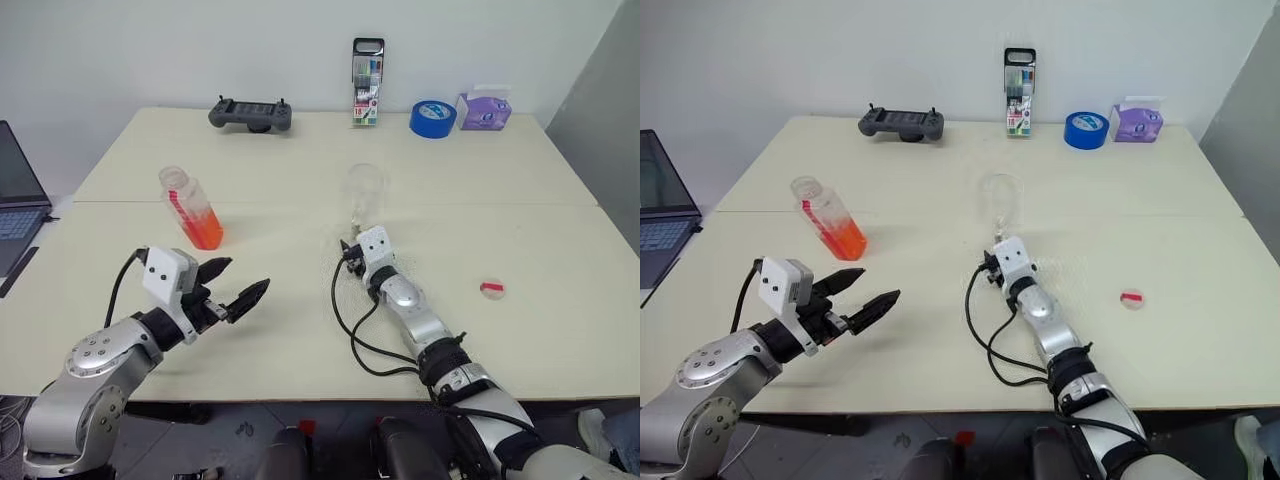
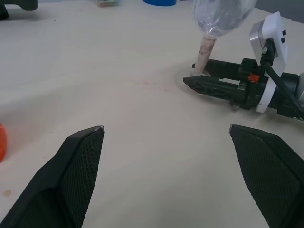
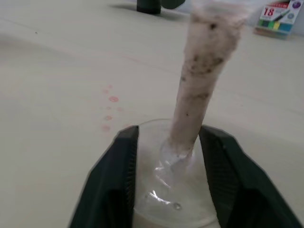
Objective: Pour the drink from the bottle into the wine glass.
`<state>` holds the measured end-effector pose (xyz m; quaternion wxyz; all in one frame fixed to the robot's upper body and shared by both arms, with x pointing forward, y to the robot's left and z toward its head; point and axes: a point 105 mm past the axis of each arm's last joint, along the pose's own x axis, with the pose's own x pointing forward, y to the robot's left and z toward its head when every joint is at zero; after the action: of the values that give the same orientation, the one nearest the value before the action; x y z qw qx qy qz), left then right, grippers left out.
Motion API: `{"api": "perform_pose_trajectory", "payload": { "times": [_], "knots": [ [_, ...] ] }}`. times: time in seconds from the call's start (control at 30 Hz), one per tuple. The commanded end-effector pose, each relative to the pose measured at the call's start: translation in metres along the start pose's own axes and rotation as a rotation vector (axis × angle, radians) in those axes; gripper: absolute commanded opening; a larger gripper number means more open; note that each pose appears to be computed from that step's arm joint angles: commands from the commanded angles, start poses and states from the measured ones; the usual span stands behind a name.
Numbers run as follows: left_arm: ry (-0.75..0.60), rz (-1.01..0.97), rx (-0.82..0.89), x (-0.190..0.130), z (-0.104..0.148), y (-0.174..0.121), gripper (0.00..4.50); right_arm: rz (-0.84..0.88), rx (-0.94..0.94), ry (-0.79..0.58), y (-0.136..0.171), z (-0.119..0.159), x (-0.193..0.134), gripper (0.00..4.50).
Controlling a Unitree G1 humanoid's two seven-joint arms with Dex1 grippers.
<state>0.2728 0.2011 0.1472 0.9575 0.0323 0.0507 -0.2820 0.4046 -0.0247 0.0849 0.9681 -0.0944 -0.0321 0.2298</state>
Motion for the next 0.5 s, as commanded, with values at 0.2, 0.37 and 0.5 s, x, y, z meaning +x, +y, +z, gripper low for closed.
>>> {"api": "perform_pose_trajectory", "payload": {
  "times": [0.2,0.37,0.5],
  "knots": [
    [-0.029,0.055,0.005,-0.002,-0.003,0.015,4.50,-0.004,0.000,-0.029,-0.005,0.011,-0.001,4.46],
    [-0.033,0.111,-0.014,-0.004,-0.013,0.024,4.50,0.015,0.001,-0.057,-0.005,0.025,-0.005,4.46],
    [-0.057,0.209,-0.018,-0.008,-0.018,0.041,4.50,0.048,-0.022,-0.075,-0.005,0.035,-0.013,4.46]
  ]
}}
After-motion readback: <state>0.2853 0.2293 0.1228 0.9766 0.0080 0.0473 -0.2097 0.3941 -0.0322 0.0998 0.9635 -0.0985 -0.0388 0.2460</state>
